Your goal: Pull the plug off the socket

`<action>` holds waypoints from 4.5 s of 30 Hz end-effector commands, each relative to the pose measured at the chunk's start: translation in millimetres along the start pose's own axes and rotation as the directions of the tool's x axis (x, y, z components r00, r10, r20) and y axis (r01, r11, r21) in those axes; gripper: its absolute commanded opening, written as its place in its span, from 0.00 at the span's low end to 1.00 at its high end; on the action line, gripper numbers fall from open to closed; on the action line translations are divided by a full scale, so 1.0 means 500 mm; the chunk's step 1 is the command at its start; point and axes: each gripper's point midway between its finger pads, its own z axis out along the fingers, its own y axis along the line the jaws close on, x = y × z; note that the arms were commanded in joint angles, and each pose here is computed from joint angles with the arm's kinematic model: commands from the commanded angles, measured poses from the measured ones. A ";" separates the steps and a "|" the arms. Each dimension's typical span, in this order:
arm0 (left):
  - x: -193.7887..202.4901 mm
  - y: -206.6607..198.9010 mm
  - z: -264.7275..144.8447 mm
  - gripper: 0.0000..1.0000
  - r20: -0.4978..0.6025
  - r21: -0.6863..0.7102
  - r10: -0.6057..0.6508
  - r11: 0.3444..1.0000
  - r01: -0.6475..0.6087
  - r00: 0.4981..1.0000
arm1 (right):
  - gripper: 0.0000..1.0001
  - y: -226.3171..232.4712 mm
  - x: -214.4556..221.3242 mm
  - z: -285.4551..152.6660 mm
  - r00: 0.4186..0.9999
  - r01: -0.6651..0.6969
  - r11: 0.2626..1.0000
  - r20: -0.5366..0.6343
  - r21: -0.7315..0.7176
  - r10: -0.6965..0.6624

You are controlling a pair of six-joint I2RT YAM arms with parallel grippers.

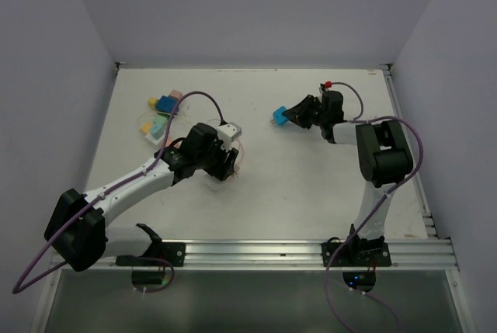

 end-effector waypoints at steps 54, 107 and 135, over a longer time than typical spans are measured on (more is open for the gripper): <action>-0.081 -0.046 -0.054 0.00 0.196 0.100 0.052 0.992 -0.073 0.979 | 0.99 0.313 0.428 -0.176 0.848 0.201 0.908 -0.399 -0.367 -0.349; -0.201 -0.047 -0.243 0.90 0.468 0.149 -0.360 0.932 0.329 0.807 | 0.00 0.342 0.351 -0.282 0.922 0.201 0.868 -0.213 -0.454 -0.325; -0.156 -0.176 -0.191 0.33 0.344 0.669 -0.678 0.663 0.337 0.650 | 0.00 0.368 0.276 -0.435 0.993 0.112 0.800 0.045 -0.590 -0.106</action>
